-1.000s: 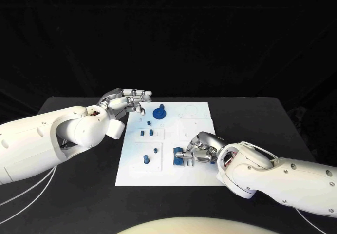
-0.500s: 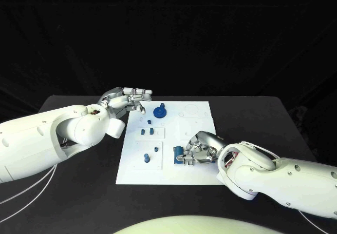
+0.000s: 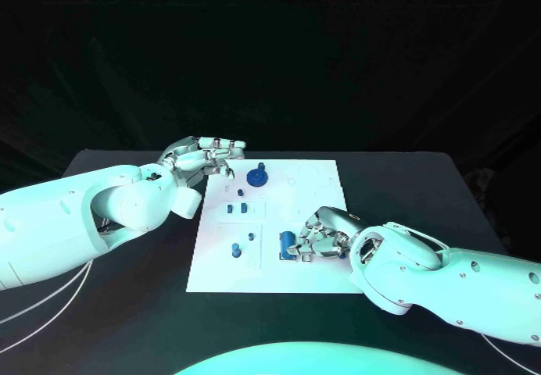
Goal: Assemble the parts on the task board
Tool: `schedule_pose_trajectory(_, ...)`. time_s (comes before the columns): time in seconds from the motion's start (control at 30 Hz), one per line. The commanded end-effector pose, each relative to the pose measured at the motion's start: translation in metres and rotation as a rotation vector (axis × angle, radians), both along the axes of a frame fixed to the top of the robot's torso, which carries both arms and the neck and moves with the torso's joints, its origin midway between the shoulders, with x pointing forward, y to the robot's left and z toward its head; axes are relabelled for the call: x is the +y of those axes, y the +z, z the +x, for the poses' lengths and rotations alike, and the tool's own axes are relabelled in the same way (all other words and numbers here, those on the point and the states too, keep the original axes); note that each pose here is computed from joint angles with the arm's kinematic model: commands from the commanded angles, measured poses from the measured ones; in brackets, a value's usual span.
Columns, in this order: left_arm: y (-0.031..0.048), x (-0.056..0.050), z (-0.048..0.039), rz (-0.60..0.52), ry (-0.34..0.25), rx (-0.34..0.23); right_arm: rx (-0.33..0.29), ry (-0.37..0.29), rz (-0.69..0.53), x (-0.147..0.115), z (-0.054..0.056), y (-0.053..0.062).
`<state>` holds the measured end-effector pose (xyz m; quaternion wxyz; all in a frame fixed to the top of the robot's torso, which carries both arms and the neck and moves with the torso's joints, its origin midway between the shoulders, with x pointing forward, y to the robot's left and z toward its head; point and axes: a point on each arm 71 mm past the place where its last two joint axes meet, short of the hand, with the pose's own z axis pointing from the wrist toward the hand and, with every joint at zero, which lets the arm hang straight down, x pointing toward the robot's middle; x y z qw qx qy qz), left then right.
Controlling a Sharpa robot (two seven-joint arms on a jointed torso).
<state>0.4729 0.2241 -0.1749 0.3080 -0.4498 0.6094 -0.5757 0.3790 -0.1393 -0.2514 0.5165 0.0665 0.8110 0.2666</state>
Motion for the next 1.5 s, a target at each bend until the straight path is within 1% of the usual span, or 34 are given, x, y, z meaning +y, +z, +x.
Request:
schedule_pose_trajectory(0.03,0.0012,-0.003,-0.0006,-0.006,-0.017,-0.006,-0.022,0.001,-0.039,-0.002,0.002,0.000)
schedule_pose_trajectory(0.3,0.0012,-0.003,-0.0006,-0.007,-0.018,-0.007,-0.022,0.014,-0.049,-0.002,0.002,0.000)
schedule_pose_trajectory(0.53,0.0012,-0.003,-0.0007,-0.007,-0.018,-0.006,0.001,0.048,-0.048,0.002,-0.001,-0.001)
schedule_pose_trajectory(0.67,0.0012,-0.002,-0.0008,-0.006,-0.018,-0.006,0.006,0.055,-0.049,0.002,-0.002,-0.001)
schedule_pose_trajectory(1.13,0.0011,-0.002,-0.0005,-0.006,-0.018,-0.006,-0.001,0.032,-0.067,0.000,0.005,-0.004)
schedule_pose_trajectory(1.33,0.0009,-0.002,-0.0001,-0.006,-0.017,-0.005,-0.023,0.010,-0.068,-0.001,0.008,-0.005)
schedule_pose_trajectory(1.5,0.0007,-0.002,0.0004,-0.005,-0.017,-0.005,-0.032,0.007,-0.071,0.000,0.009,-0.004)
